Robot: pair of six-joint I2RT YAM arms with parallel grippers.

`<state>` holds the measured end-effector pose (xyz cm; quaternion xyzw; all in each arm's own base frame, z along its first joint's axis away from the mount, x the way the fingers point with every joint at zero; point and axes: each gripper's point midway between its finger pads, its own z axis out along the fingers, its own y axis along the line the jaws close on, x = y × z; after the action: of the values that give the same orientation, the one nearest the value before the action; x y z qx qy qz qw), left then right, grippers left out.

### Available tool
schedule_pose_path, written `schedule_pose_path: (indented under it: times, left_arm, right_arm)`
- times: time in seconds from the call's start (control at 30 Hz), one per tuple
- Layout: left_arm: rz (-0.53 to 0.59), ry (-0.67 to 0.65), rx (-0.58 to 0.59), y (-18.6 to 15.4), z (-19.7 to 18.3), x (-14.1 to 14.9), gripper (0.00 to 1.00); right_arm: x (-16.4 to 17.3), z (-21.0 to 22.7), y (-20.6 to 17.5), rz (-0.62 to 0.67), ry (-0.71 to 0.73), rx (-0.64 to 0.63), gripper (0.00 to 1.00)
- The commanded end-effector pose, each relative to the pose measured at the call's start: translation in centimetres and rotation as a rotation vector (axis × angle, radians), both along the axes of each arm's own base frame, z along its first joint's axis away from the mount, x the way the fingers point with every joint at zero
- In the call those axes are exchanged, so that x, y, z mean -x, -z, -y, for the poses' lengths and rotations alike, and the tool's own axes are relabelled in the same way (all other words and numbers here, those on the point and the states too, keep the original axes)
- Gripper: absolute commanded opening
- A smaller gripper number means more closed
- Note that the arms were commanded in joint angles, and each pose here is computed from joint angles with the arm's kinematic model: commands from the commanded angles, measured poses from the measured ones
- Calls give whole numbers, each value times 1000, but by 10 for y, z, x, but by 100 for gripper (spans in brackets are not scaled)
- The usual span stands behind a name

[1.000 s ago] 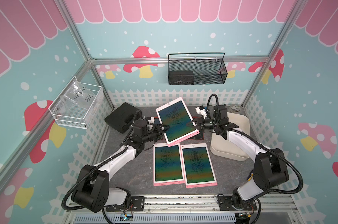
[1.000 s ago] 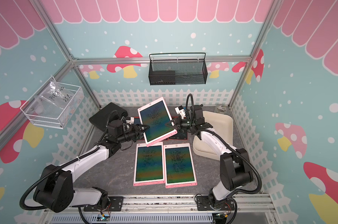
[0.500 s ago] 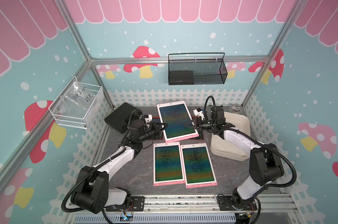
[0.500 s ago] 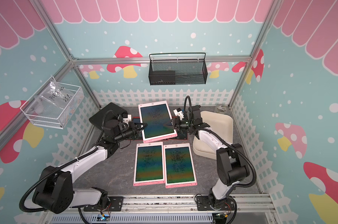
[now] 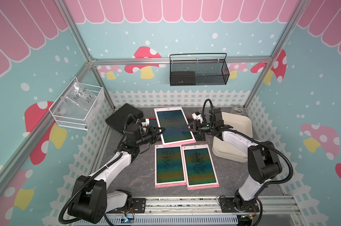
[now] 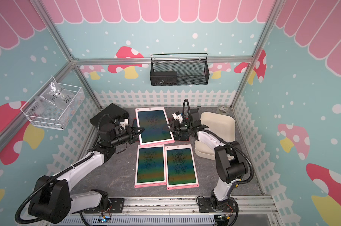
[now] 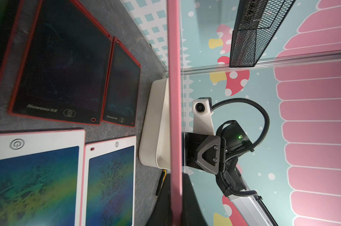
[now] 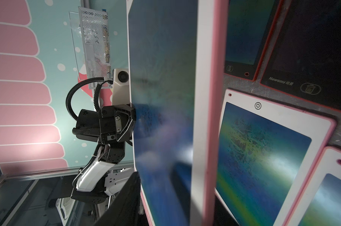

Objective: Take out the writing tablet from the storage box
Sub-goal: Place the writing tablet at the center of the board.

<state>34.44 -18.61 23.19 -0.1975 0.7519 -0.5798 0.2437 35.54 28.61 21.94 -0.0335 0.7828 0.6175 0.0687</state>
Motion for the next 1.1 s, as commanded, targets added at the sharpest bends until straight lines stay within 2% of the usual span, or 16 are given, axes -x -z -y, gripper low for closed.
schedule_pose_path:
  times: [0.0,0.17,0.37,0.6,0.67,0.83,0.87,0.93,1.07]
  left_arm:
    - [-72,15,-55,21,-11,16,0]
    - [-147,-11,-114,34,-34,33,0]
    - [-222,-124,-211,42,-85,60,0]
    - [-268,-188,-210,44,-113,87,0]
    - [-268,-196,-245,45,-117,96,1]
    - [-355,-212,-325,54,-137,127,1]
    - [-372,-222,-319,58,-140,130,1]
    - [-390,-228,-306,63,-140,134,1]
    - [-410,-229,-353,65,-144,142,1]
  right_arm:
    - [-8,-1,-5,76,2,-1,53]
    - [-17,5,18,83,13,112,56]
    - [-31,17,32,107,22,222,56]
    - [-31,15,35,115,-23,203,55]
    - [-31,15,34,127,-38,203,55]
    - [-31,15,28,172,-78,243,55]
    - [-33,14,42,147,-89,256,55]
    - [-31,11,41,153,-104,250,55]
    - [-26,2,41,172,-136,271,55]
